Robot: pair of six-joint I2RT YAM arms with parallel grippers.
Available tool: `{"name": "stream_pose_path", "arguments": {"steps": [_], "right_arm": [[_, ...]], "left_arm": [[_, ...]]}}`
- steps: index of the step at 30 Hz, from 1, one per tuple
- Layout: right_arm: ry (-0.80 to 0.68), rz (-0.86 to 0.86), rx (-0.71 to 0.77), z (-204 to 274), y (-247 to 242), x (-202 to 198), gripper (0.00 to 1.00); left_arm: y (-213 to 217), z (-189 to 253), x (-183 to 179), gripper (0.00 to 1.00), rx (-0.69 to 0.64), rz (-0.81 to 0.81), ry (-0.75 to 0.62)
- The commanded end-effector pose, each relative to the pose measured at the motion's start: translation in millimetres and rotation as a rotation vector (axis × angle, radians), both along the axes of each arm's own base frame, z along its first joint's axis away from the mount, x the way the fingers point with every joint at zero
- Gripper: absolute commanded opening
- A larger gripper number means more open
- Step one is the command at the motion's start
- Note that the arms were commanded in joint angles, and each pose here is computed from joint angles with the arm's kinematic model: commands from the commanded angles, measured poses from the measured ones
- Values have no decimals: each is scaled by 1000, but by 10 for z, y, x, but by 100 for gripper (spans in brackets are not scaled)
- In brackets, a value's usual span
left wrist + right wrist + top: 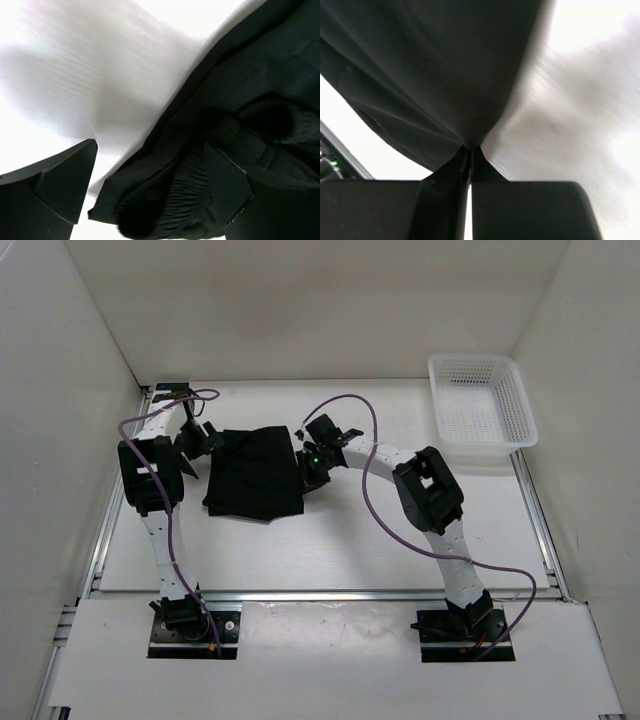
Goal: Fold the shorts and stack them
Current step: Fold the shorts
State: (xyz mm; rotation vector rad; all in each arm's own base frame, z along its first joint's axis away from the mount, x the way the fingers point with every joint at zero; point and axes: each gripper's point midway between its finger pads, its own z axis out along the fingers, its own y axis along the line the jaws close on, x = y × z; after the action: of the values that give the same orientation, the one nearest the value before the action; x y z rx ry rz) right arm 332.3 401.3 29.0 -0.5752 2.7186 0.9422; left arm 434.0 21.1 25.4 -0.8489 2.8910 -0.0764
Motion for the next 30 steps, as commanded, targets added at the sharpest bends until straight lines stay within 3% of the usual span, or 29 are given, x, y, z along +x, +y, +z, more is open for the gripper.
{"name": "stream_pose_path", "arguments": {"steps": [1, 6, 12, 13, 14, 16, 19, 23, 30], "right_arm": [[-35, -58, -28, 156, -322, 34, 0], [-27, -189, -166, 40, -1121, -140, 0], [-84, -260, -286, 184, -1694, -269, 4], [-110, -274, -293, 281, -1735, -256, 45], [-137, -283, -323, 309, -1817, -251, 69], [-202, -323, -316, 579, -1890, -225, 99], [-319, -431, -377, 959, -2179, -195, 99], [-473, -627, -485, 1413, -2733, -231, 99], [-614, -921, -488, 2088, -3396, -521, 99]], "left_arm": [[-46, 330, 61, 99, -9, -33, -64], [-351, 705, -199, 100, -32, -123, -122], [-788, 1012, -536, 100, -117, -227, -183], [-803, 1129, -575, 100, -124, -231, -212], [-853, 1168, -614, 100, -125, -245, -221], [-888, 1342, -693, 100, -118, -278, -269], [-848, 1511, -784, 100, -94, -285, -318], [-699, 2030, -919, 100, 18, -287, -506], [-483, 2587, -1256, 100, 135, -216, -772]]}}
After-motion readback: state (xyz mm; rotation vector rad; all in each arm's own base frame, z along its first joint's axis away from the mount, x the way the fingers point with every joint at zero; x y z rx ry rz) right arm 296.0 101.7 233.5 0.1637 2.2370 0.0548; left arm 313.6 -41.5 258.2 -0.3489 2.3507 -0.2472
